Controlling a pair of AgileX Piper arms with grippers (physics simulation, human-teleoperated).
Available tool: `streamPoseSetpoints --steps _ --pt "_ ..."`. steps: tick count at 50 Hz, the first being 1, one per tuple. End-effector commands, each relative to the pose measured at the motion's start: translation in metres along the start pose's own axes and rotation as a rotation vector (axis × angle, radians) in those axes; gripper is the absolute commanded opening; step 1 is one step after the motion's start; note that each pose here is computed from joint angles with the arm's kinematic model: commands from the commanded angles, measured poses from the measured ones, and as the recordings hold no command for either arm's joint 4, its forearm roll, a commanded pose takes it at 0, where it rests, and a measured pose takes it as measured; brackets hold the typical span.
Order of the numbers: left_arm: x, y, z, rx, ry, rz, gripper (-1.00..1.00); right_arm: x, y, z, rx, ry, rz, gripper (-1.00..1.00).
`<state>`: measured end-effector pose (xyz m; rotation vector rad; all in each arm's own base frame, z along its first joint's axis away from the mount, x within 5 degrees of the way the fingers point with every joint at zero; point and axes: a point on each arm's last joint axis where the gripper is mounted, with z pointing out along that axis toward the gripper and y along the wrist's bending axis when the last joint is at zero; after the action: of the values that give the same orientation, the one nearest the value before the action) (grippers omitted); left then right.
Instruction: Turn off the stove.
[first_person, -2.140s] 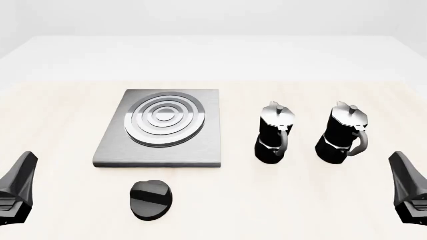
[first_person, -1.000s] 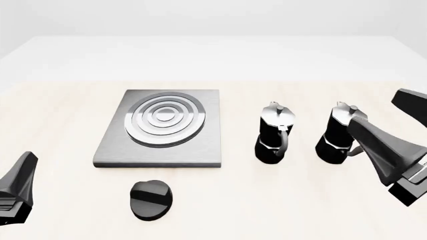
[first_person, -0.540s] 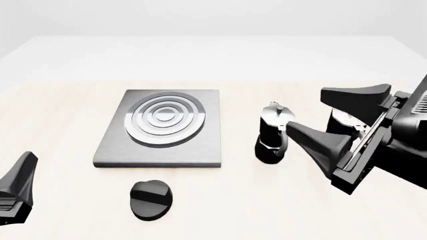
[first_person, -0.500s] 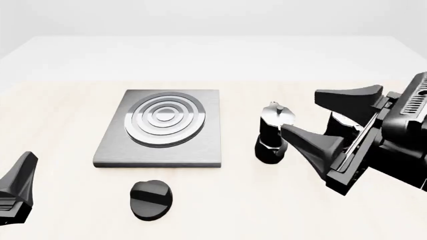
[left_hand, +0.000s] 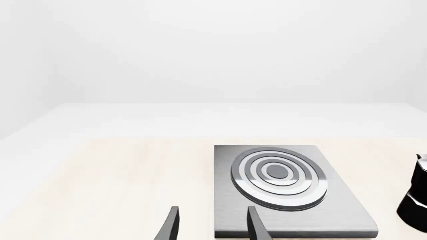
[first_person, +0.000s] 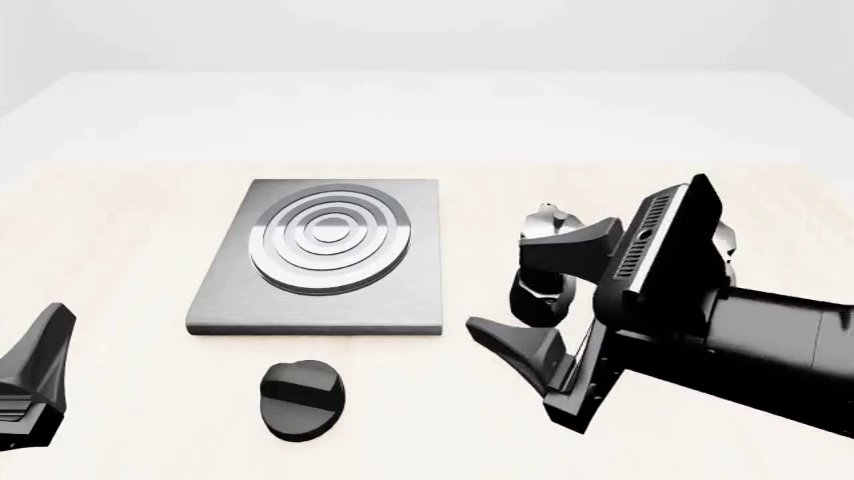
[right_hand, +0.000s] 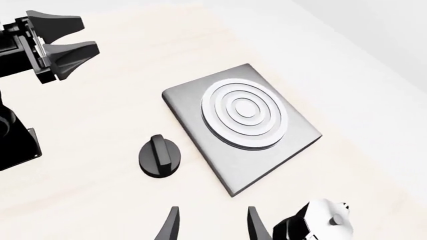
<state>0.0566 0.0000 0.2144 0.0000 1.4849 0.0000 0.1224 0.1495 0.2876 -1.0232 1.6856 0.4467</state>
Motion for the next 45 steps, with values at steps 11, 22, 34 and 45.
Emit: streamPoseSetpoints --steps 11,22,34,45 --pt "0.000 0.000 0.000 0.000 0.000 0.000 1.00 0.000 0.025 0.043 -0.103 0.025 -0.035 1.00" --pt "0.000 0.000 0.000 0.000 0.000 0.000 1.00 0.005 0.038 0.059 -0.144 0.035 -0.047 1.00" --pt "0.000 0.000 0.000 0.000 0.000 0.000 1.00 0.014 0.050 0.070 -0.181 0.042 -0.050 1.00" --pt "0.000 0.000 0.000 0.000 0.000 0.000 1.00 0.017 0.056 0.086 -0.190 0.056 -0.049 1.00"
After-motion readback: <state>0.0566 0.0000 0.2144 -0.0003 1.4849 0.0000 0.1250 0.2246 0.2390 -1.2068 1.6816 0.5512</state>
